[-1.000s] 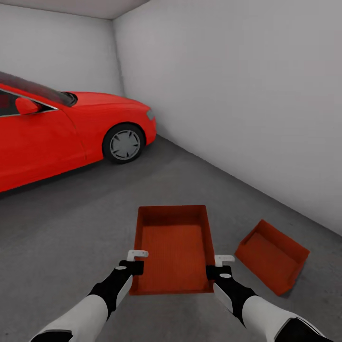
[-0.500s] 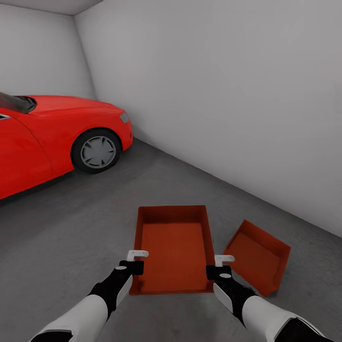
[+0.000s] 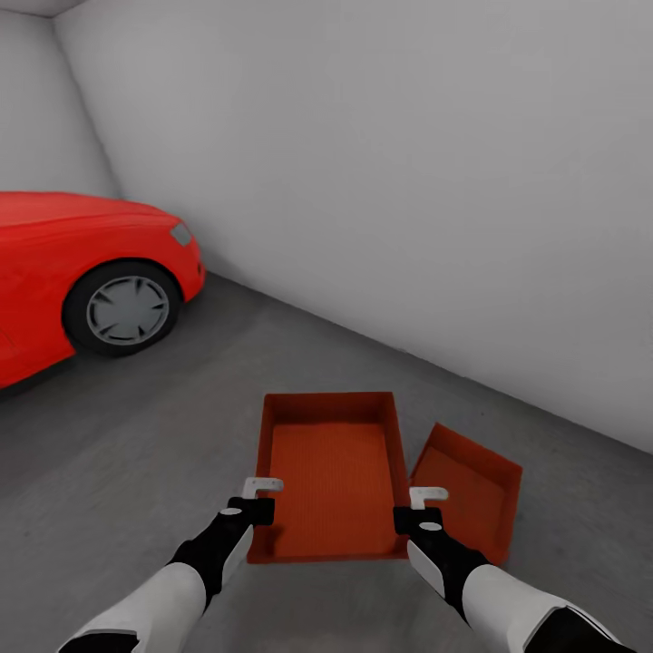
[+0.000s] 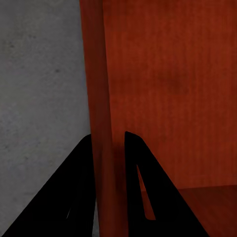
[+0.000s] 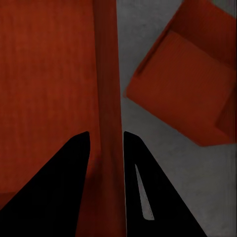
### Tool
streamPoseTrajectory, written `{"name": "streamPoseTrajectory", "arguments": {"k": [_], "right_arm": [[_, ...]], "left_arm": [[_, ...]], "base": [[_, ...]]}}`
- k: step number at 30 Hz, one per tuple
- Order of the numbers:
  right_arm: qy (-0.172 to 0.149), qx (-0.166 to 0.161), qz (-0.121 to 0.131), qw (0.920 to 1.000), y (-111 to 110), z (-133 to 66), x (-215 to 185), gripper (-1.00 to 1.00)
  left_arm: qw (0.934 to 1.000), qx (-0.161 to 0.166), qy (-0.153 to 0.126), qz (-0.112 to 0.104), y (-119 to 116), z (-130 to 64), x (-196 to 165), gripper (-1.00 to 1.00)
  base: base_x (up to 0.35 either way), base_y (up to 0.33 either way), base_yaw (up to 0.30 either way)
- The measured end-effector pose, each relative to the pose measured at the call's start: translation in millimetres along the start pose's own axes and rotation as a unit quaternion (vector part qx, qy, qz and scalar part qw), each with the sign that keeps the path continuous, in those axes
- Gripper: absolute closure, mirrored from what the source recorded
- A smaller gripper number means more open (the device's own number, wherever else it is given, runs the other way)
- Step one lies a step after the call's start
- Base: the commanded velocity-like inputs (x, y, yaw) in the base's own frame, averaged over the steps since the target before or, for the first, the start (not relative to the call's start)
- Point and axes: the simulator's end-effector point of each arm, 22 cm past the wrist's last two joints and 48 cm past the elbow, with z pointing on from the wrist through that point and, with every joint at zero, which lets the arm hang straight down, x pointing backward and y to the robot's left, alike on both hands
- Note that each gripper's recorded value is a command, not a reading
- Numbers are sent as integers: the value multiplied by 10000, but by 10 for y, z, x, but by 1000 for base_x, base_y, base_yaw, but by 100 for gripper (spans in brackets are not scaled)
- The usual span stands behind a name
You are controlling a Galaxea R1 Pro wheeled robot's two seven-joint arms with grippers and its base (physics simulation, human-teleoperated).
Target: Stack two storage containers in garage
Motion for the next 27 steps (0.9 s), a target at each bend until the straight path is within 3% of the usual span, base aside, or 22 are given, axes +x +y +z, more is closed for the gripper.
{"name": "streamPoseTrajectory", "arguments": {"k": [27], "right_arm": [[0,0,0,10000,0,0,0,100]], "left_arm": [[10000,-1,0,0,0,0,0,100]], "base": [[323,0,-288]]}}
